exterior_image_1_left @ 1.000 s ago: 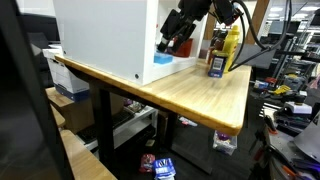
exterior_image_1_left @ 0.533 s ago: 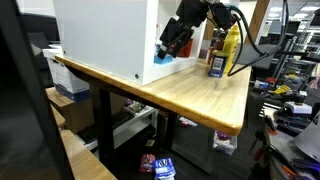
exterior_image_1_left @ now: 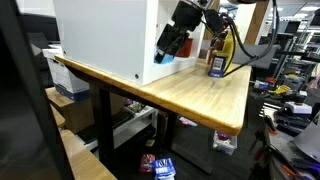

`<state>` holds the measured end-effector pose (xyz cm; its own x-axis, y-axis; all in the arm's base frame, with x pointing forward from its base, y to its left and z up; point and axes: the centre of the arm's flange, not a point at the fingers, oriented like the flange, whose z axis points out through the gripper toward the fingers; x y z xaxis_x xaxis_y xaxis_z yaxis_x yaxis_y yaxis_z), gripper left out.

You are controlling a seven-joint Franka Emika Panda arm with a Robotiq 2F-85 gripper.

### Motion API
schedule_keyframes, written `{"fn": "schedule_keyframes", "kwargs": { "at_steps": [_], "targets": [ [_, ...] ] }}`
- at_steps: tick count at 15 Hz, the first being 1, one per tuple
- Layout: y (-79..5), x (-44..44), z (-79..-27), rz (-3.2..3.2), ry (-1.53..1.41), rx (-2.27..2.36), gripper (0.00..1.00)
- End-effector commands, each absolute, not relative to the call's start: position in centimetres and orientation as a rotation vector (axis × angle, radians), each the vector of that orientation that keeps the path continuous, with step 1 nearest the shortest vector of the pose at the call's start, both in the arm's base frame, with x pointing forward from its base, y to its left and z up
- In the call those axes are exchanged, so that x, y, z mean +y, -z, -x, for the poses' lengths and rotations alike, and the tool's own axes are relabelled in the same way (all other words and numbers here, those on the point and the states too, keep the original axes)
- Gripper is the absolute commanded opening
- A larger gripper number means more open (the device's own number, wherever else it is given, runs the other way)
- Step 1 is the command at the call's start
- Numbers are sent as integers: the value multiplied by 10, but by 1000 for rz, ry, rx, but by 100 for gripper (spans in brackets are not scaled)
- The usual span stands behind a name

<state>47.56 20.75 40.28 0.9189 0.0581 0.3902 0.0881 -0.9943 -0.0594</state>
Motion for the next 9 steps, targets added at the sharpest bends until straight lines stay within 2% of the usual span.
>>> {"fn": "schedule_keyframes", "kwargs": {
  "at_steps": [1,2,4,7,9],
  "targets": [
    [-400,208,-484,3002,587,-159,100],
    [-401,208,-483,3003,578,-161,75],
    [-405,209,-477,2994,555,-164,69],
    [-412,210,-469,2991,543,-157,54],
    [-417,211,-459,2994,526,-128,52]
  ]
}}
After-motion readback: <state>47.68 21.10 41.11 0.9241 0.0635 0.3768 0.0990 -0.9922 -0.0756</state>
